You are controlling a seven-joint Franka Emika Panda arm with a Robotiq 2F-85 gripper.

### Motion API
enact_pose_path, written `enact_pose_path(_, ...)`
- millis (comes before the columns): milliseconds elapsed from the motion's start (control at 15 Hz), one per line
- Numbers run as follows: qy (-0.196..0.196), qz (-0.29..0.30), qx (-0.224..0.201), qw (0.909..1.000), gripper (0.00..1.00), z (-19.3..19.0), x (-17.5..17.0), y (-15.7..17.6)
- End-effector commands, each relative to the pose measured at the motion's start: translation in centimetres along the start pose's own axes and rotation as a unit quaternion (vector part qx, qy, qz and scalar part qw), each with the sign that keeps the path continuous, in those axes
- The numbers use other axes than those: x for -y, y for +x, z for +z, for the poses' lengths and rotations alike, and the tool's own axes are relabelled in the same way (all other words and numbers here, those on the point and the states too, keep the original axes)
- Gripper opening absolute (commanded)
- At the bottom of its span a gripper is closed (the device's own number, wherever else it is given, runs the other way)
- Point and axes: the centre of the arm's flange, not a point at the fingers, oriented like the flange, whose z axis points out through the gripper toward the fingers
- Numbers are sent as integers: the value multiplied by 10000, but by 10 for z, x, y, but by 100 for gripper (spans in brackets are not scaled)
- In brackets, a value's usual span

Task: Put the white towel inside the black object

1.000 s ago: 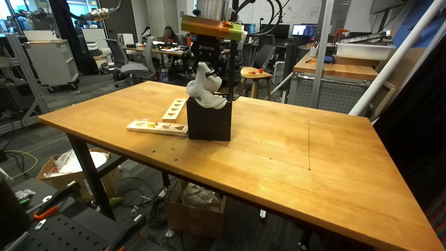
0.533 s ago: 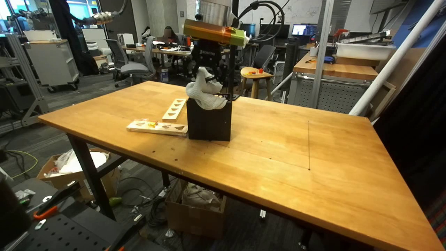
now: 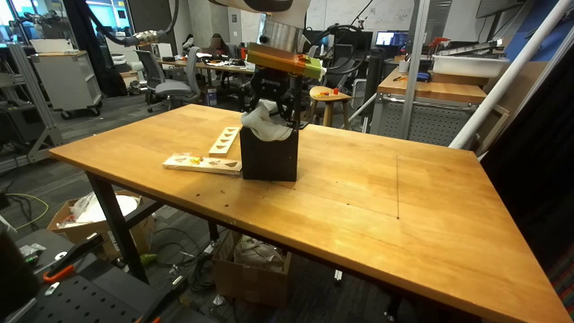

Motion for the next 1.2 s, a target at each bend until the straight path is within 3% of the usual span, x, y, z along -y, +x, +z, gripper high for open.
enact_pose_path(0,312,-115,-83,9994,0,14,-19,1)
enact_pose_path(467,794,-112,-233,9965,0,38,-33,2)
enact_pose_path(1000,1001,-125,-237,9946,1,38,-40,3)
enact_pose_path(1067,984,-103,-225,9948,9,37,-40,3)
enact_pose_path(1133,908,-69,-212,9956,27,32,-39,1)
